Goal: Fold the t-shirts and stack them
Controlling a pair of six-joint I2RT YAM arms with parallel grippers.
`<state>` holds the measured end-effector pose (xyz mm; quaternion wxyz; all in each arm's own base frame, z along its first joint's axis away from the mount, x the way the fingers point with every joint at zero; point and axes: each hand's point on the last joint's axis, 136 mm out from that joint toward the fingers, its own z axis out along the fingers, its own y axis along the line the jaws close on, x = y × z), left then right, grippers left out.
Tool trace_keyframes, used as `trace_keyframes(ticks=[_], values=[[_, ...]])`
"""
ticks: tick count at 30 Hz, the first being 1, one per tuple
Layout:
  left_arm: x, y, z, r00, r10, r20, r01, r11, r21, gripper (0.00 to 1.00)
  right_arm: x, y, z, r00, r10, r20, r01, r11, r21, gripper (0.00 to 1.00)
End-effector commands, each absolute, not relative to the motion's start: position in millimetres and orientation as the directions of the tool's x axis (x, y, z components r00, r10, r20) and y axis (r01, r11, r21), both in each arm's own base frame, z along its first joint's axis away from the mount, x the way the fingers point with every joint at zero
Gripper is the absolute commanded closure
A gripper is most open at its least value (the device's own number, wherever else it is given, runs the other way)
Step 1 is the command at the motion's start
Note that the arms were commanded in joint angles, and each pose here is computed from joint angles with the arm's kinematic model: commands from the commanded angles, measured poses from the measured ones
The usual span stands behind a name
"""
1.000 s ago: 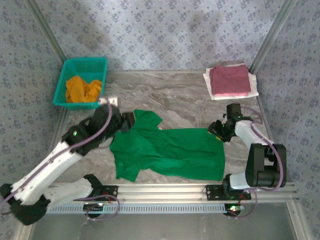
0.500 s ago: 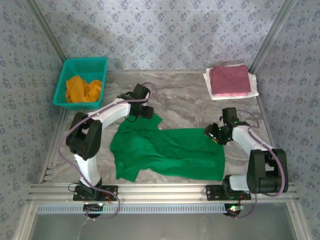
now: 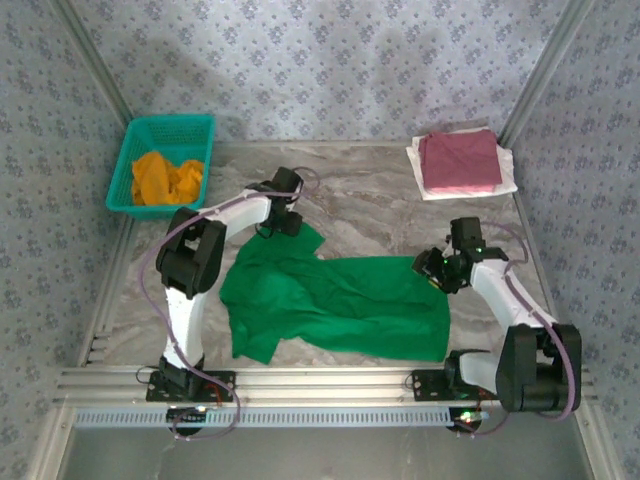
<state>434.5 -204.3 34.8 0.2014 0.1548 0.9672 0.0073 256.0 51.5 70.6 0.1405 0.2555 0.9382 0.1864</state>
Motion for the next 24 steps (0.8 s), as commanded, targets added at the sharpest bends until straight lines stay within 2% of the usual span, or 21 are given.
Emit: trace_keyframes(ticks=[1,5,6,9,12,15,19,22,24], values=[[442,-188,40,-0.871,0.305,-0.385,0.283,0.952,0.114,0.54,218,44,61,-0.808,0.585,-0.075,0.529,0.775,0.346,0.46],[444,-185,37,-0.868,0.310,-0.388,0.286,0.951,0.119,0.76,207,43,50,-0.791,0.610,-0.049,0.564,0.757,0.331,0.47],[445,-184,36,-0.867,0.310,-0.389,0.285,0.951,0.122,0.85,206,45,46,-0.788,0.614,-0.038,0.569,0.751,0.335,0.47],[447,-184,34,-0.869,0.295,-0.397,0.276,0.955,0.106,0.95,209,52,42,-0.782,0.623,-0.029,0.574,0.736,0.359,0.47],[449,-181,38,-0.866,0.290,-0.407,0.265,0.957,0.117,1.00,216,58,41,-0.783,0.620,-0.045,0.562,0.738,0.374,0.50],[451,-180,45,-0.861,0.285,-0.422,0.259,0.959,0.118,1.00,223,59,39,-0.782,0.620,-0.065,0.555,0.740,0.380,0.64],[453,-172,53,-0.860,0.271,-0.433,0.236,0.962,0.135,1.00,228,54,39,-0.770,0.630,-0.101,0.557,0.740,0.378,0.90],[454,-163,60,-0.862,0.249,-0.443,0.207,0.968,0.141,1.00,235,50,48,-0.757,0.638,-0.143,0.551,0.740,0.386,1.00],[455,-152,65,-0.862,0.228,-0.453,0.176,0.972,0.155,1.00,239,45,58,-0.748,0.643,-0.166,0.549,0.740,0.388,1.00]])
